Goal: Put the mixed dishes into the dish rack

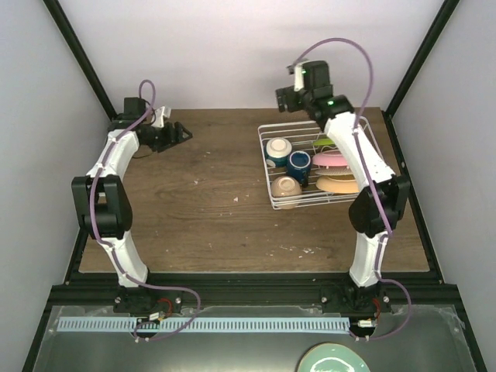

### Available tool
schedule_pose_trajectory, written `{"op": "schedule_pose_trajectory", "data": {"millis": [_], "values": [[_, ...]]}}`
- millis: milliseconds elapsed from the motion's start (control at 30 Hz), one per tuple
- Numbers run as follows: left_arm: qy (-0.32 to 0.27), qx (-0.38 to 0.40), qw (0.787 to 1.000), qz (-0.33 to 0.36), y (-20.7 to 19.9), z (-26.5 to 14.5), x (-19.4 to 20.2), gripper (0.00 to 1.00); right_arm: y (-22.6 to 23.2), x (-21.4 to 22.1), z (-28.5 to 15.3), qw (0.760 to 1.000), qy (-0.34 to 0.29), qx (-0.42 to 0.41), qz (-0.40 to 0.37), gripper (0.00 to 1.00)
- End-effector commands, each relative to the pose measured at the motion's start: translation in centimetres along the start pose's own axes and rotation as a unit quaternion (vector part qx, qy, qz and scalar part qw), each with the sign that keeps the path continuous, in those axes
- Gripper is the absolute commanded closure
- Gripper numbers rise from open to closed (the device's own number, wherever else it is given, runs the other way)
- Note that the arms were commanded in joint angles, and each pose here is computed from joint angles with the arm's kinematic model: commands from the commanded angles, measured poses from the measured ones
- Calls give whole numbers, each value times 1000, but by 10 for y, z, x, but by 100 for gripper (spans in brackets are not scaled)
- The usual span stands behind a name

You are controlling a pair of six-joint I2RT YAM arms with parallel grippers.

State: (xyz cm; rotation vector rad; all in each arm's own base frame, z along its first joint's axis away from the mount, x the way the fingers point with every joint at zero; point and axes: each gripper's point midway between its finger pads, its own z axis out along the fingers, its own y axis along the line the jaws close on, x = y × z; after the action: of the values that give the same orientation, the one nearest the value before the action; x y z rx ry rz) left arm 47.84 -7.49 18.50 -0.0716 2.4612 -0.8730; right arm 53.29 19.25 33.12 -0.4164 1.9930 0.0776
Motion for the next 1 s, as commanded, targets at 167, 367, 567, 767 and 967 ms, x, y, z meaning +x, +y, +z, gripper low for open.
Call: {"op": "schedule_pose_trajectory", "data": {"millis": [167, 367, 567, 767, 967], "values": [[-20, -18, 998, 65, -28, -6, -6, 20, -137, 68, -13, 977, 85, 111, 164, 0], [-29, 17, 996, 84, -58, 1, -6, 20, -239, 124, -46, 938, 126, 235, 220, 0], [0, 22, 995, 98, -73, 21, 7, 20, -286, 171, -84, 899, 172, 333, 228, 0], [9, 17, 995, 103, -70, 25, 8, 20, -308, 203, -112, 860, 220, 407, 217, 0], [17, 16, 994, 102, -67, 27, 12, 19, -321, 234, -124, 840, 265, 420, 219, 0]]}}
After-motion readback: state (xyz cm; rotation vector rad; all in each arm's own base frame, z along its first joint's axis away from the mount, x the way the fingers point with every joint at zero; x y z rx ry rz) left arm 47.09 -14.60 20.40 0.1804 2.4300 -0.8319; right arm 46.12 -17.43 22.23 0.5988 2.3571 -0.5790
